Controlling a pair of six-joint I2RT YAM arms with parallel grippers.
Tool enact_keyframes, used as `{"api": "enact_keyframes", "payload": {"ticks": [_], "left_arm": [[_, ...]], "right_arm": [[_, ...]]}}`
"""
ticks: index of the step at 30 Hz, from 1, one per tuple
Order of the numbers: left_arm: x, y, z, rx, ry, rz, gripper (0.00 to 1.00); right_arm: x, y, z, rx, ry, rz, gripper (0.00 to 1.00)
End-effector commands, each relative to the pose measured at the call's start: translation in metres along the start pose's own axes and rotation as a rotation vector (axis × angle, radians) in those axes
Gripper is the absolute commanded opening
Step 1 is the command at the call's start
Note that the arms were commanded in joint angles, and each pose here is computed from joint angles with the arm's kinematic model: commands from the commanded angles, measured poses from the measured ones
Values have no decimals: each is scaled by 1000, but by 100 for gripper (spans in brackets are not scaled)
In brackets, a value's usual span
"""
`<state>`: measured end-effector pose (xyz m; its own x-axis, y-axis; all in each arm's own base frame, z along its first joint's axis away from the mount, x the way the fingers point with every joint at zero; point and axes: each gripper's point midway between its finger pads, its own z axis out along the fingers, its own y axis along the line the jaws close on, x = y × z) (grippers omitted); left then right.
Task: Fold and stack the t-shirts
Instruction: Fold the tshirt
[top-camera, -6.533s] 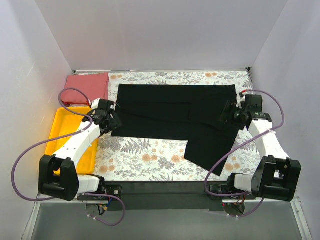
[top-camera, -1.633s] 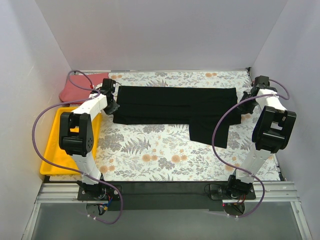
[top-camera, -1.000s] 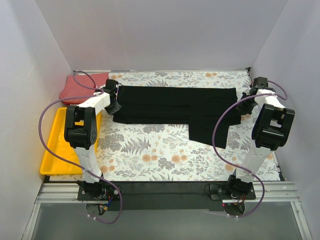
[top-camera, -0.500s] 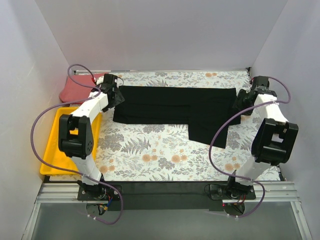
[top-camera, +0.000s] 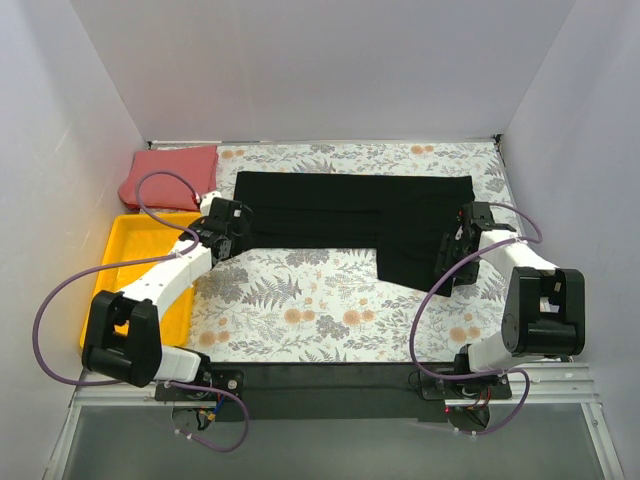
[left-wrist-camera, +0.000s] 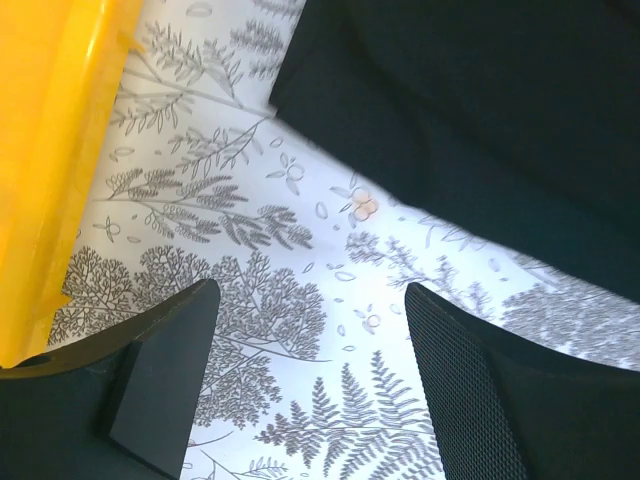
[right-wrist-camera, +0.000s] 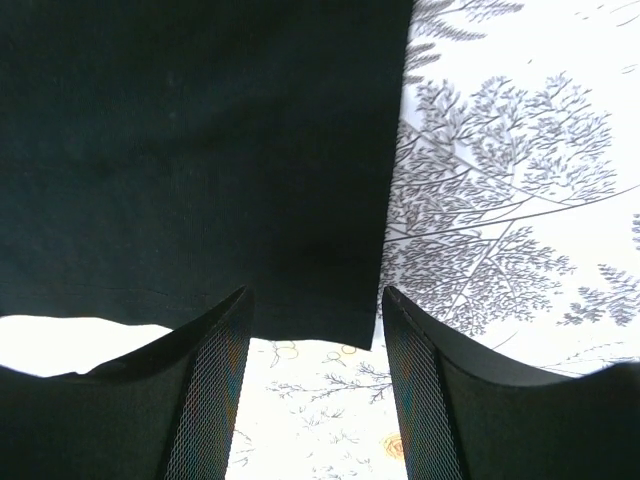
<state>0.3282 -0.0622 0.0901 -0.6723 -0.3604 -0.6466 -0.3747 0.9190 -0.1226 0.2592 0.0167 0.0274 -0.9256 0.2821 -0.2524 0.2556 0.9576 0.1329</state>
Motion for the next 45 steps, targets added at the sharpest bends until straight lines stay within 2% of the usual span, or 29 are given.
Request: {"api": "enact_keyframes", "payload": {"ticks": [1, 7, 10, 11, 14, 22, 24, 25, 27, 31, 38, 45], "left_arm": [[-7, -3, -2, 38, -75, -3, 74], [0, 1, 9, 17, -82, 13, 74], [-3, 0, 8, 20, -90, 11, 74], [-5, 1, 7, 15, -98, 8, 74], [-7, 2, 7, 7, -106, 6, 74], [-5, 4, 9, -5, -102, 4, 73], [-5, 4, 10, -9, -103, 4, 73], [-3, 6, 11, -14, -100, 6, 73], [-2, 5, 11, -13, -96, 3, 73], [1, 7, 14, -26, -88, 7, 73], [5, 10, 19, -43, -76, 15, 73], [8, 9, 23, -46, -62, 18, 73]], "right_arm": [[-5, -7, 0, 62, -56, 9, 61], [16, -2, 18, 96, -7, -28, 53], [23, -1, 24, 101, 9, -34, 35], [25, -1, 24, 101, 16, -35, 22], [8, 8, 17, 77, -24, -38, 1], [-101, 57, -34, -40, -233, -45, 1], [-118, 65, -31, -58, -230, -40, 1], [-143, 76, -44, -91, -283, -39, 1], [-161, 84, -38, -103, -281, -38, 1], [-216, 97, -46, -138, -362, -18, 1], [-267, 109, -28, -185, -390, -5, 1], [-286, 115, -11, -210, -395, 5, 1]]}}
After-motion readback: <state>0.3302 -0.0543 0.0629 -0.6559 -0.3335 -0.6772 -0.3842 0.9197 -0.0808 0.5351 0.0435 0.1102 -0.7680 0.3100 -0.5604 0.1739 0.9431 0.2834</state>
